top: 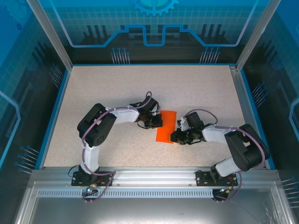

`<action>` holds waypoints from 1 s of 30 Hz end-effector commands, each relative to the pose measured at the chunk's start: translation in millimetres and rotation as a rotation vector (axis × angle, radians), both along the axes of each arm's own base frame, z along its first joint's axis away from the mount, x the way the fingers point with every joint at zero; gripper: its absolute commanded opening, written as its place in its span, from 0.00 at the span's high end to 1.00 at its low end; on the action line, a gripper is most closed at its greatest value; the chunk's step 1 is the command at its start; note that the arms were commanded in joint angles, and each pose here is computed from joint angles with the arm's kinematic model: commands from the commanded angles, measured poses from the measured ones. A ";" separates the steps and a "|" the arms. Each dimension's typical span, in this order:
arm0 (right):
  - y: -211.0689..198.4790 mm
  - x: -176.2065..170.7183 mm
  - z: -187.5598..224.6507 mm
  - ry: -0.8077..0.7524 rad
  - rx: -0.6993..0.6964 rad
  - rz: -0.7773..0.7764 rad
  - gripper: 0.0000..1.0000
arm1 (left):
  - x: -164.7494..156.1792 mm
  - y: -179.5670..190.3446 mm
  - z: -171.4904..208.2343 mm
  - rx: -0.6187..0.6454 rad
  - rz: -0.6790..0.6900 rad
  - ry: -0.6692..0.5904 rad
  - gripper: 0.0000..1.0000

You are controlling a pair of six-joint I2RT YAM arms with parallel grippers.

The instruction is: Fold a paper plane with a square sheet of paper (pick it up from the middle)

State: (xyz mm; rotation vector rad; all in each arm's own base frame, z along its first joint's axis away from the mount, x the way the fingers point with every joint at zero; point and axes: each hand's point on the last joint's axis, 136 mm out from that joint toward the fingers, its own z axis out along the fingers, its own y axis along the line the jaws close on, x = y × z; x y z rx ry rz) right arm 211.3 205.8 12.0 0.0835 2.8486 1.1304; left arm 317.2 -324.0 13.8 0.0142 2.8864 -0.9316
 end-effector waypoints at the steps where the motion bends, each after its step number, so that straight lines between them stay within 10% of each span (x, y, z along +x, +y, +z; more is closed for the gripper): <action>1: -7.0 -8.4 -13.5 0.024 -0.044 -0.005 0.81 | -26.1 20.8 -33.9 0.129 -0.010 0.093 1.00; 6: -9.1 5.1 16.0 -0.058 -0.059 -0.004 0.78 | -22.9 12.6 -15.9 0.076 -0.022 0.070 0.98; 14: -42.0 41.2 40.1 -0.129 -0.161 -0.147 0.64 | -5.8 10.9 43.3 0.004 0.013 -0.057 0.60; 30: -6.0 62.5 38.0 -0.110 -0.066 -0.119 0.62 | 1.6 25.7 33.7 -0.130 0.086 0.048 0.46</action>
